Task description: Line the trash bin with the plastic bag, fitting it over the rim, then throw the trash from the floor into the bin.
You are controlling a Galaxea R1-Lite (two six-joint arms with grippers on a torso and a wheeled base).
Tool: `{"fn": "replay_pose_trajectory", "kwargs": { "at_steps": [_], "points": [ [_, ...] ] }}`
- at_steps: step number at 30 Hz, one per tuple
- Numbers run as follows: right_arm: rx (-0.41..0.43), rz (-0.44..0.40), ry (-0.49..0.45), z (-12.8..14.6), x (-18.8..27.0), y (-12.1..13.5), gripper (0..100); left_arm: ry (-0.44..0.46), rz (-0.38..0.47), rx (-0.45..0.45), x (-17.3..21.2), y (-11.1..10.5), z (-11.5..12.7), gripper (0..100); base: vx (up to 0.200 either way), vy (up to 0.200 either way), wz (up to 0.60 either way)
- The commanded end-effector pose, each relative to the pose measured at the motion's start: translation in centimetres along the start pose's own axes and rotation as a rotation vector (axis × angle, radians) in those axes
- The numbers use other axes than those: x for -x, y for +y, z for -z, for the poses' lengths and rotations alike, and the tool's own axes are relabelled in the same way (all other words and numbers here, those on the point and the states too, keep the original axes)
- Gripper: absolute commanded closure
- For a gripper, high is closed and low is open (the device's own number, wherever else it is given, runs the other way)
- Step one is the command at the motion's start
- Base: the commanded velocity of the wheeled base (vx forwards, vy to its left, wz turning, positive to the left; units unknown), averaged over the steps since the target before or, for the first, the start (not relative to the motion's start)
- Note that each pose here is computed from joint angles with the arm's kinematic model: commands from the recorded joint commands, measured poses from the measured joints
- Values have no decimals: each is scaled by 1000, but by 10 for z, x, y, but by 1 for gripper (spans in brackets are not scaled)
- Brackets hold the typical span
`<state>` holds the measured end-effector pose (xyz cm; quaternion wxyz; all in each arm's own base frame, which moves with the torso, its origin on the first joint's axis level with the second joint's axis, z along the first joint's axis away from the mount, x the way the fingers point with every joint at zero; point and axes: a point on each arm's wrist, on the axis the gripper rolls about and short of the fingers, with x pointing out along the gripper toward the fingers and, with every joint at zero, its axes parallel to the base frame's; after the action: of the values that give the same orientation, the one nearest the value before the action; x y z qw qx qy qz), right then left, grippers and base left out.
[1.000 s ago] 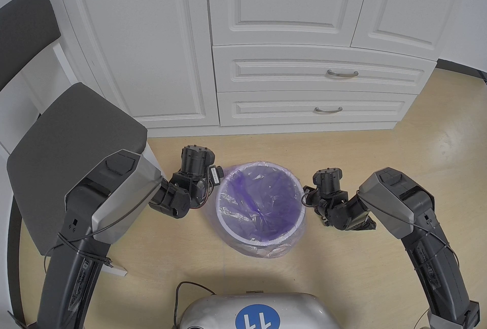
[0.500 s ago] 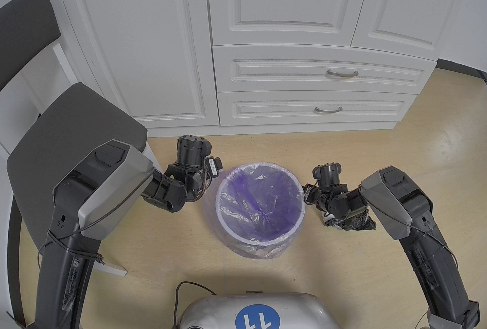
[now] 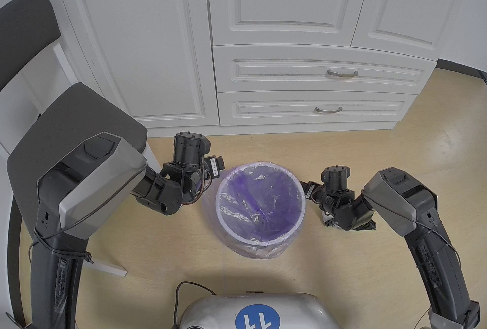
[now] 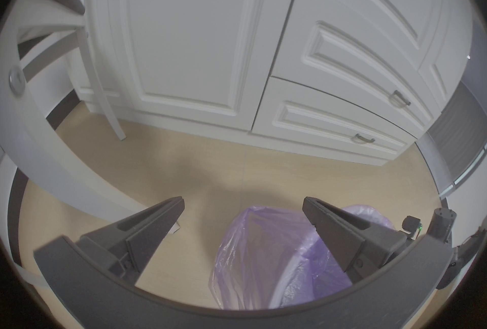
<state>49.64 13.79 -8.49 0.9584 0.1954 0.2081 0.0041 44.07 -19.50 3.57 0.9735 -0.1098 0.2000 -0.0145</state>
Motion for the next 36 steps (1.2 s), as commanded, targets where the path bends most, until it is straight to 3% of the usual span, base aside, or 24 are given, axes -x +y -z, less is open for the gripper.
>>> {"fn": "replay_pose_trajectory", "kwargs": {
  "at_steps": [1, 9, 15, 21, 24, 28, 36],
  "points": [
    [-5, -74, 9, -3, 13, -14, 0, -46, 38, -58, 17, -5, 0, 0, 0, 0, 0],
    [-26, -83, -7, -18, 10, -35, 0, -76, 66, -108, 25, -8, 8, 0, 0, 0, 0],
    [-91, -147, -7, -33, 18, -30, 0, -52, 76, -139, 35, -11, 14, 0, 0, 0, 0],
    [-90, -144, 21, -28, 18, -32, 0, -75, 93, -213, 46, -15, 19, 0, 0, 0, 0],
    [-88, -122, 60, -26, 18, -33, 0, -101, 115, -303, 73, -16, 15, 0, 0, 0, 0],
    [-84, -101, 100, -25, 16, -32, 0, -123, 156, -348, 107, -22, 9, 0, 0, 0, 0],
    [-46, -83, 144, -18, 16, -31, 0, -158, 176, -347, 128, -23, -6, 0, 0, 0, 0]
  ]
}}
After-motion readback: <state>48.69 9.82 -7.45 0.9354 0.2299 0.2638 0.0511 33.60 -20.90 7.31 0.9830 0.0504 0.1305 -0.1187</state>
